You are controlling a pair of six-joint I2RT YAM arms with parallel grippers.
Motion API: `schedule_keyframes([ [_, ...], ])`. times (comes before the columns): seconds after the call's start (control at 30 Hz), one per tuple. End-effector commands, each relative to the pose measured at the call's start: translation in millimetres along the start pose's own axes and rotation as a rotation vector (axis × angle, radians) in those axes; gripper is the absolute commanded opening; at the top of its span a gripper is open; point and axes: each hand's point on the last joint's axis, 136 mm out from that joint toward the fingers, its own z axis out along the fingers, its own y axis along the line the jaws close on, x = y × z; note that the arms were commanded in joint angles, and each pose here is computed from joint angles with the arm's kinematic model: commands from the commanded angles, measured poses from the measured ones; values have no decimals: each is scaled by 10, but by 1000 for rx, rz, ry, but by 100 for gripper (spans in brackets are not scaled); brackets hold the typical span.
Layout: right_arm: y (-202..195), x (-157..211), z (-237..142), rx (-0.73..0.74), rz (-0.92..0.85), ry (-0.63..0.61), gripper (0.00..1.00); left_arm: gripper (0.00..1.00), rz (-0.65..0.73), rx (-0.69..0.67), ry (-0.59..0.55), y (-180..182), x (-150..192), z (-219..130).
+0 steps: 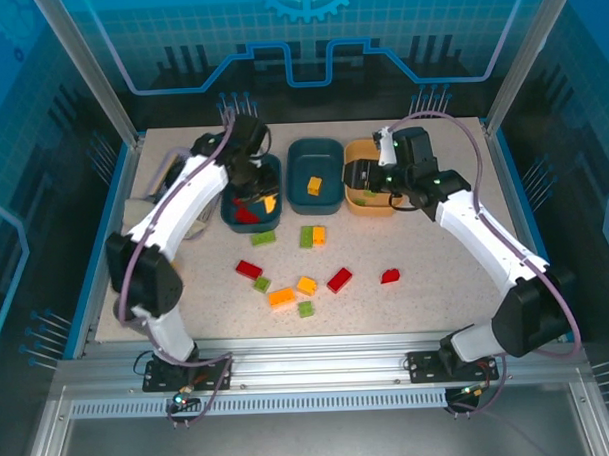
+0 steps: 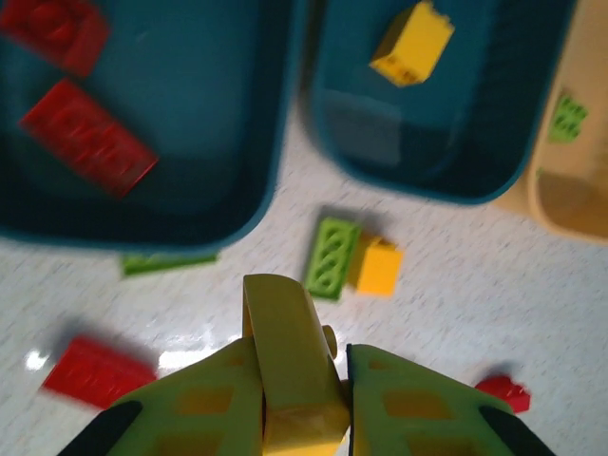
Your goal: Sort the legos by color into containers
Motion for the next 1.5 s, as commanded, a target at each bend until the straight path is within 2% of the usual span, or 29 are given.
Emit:
schedule_keyframes([
  [0.0,-23,-171,36,-7,53,-45,66,13,54,41,15,-353,-152,223],
  [0.2,-133,-183,76,10,110,-36,66,13,67,13,25,-612,-362,747],
  [0.5,-227,-59,90,26,117,9,66,13,31,-74,61,-490,-314,1305],
  [0.77,-287,43,139,48,128,52,66,27,9,-104,93,-419,-236,1446],
  [0.93,-278,71,90,68,102,76,67,40,13,-59,55,-549,-333,1252],
  [1.2,-208,204,-83,110,-5,115,66,57,-14,65,-27,-852,-460,645],
  [1.33,-29,421,-170,124,-170,163,66,60,-16,98,-107,-878,-496,109],
  [1.47,254,874,-191,101,-384,271,65,62,-21,91,-159,-682,-336,-339],
])
